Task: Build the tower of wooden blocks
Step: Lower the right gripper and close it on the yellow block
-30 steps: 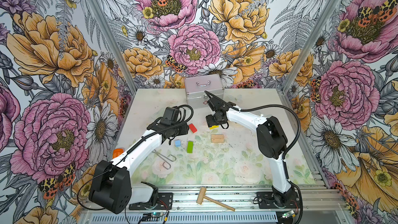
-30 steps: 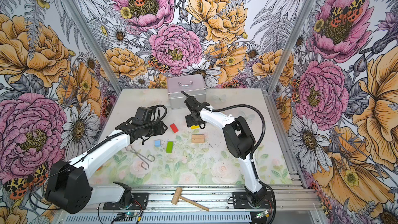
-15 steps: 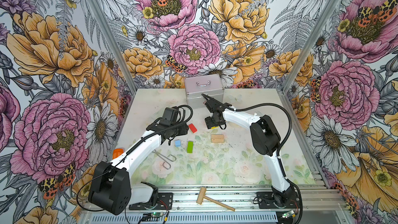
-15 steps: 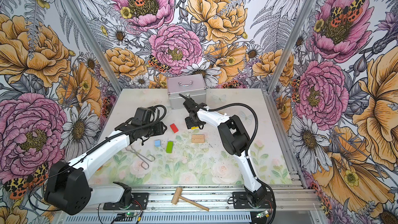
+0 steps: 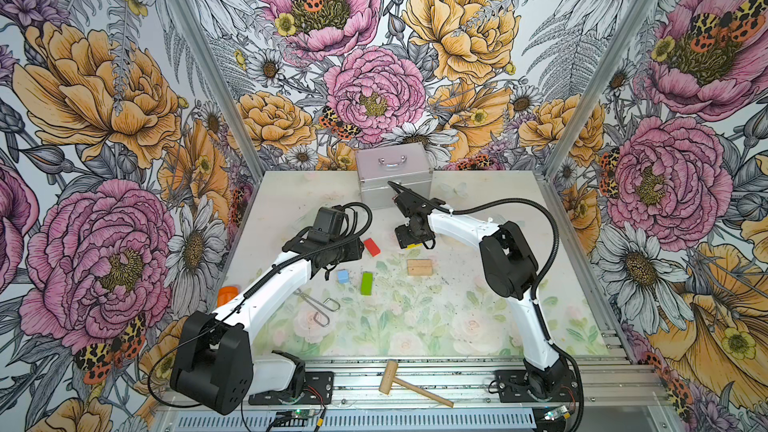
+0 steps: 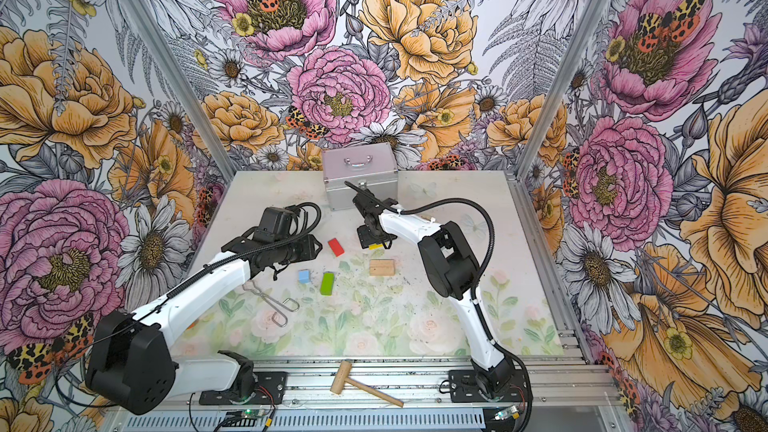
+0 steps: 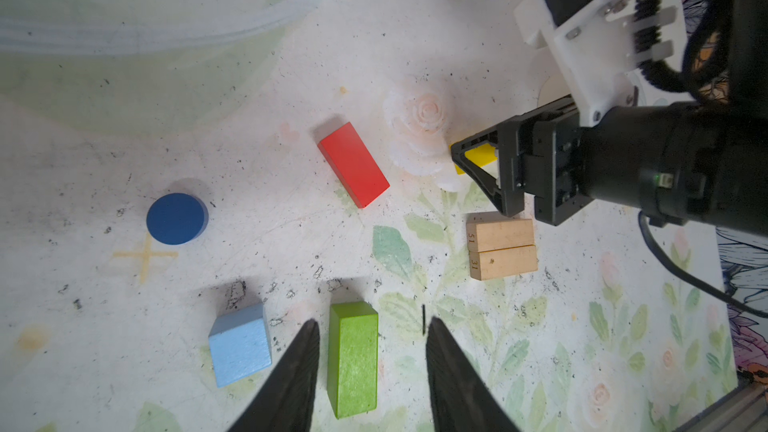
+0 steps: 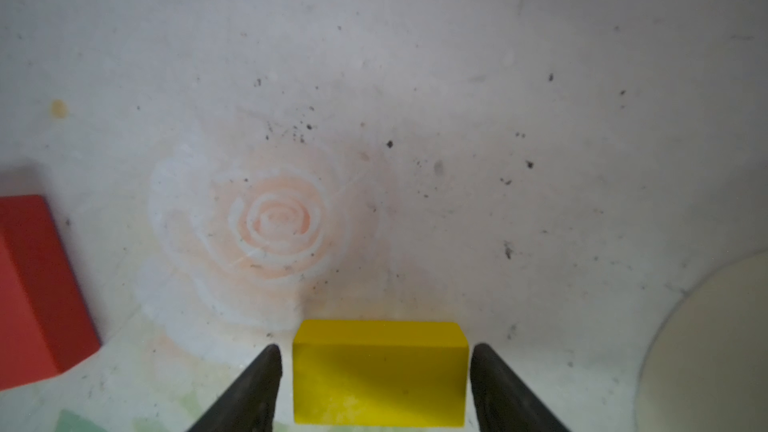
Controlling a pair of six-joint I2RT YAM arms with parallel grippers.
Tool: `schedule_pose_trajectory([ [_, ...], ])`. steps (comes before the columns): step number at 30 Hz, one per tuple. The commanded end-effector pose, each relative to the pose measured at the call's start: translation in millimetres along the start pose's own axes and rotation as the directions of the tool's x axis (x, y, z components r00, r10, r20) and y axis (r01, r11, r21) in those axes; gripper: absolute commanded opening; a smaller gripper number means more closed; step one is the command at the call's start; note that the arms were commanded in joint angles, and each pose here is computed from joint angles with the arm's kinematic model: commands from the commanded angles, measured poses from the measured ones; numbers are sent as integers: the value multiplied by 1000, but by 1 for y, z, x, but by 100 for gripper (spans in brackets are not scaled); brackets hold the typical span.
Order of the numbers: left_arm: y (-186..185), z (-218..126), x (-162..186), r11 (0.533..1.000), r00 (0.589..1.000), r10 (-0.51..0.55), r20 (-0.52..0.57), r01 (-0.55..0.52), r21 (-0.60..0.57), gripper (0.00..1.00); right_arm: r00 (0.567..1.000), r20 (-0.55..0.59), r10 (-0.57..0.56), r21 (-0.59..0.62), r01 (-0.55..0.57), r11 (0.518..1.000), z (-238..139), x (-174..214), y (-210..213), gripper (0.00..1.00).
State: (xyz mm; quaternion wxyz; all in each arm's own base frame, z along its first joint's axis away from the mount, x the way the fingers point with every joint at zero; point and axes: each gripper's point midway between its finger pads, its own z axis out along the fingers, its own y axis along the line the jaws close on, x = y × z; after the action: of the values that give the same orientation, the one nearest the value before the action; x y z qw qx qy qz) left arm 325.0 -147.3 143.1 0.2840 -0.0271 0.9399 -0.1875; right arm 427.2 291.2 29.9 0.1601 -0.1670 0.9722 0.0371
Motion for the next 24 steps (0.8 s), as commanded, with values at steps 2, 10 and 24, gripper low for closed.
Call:
schedule_pose_trajectory([
  [2,1,-4,-7,1000,999,21,37,-21,6,44,1000,-6,-14,30,14,999,8,-1,-4,74],
  [10,1,-6,-8,1000,999,20,43,-21,11,44,1000,-7,-6,26,7,1000,9,-1,-4,70],
  [24,1,-8,-7,1000,999,21,50,-22,13,44,1000,-30,-2,35,3,999,9,8,-3,49],
])
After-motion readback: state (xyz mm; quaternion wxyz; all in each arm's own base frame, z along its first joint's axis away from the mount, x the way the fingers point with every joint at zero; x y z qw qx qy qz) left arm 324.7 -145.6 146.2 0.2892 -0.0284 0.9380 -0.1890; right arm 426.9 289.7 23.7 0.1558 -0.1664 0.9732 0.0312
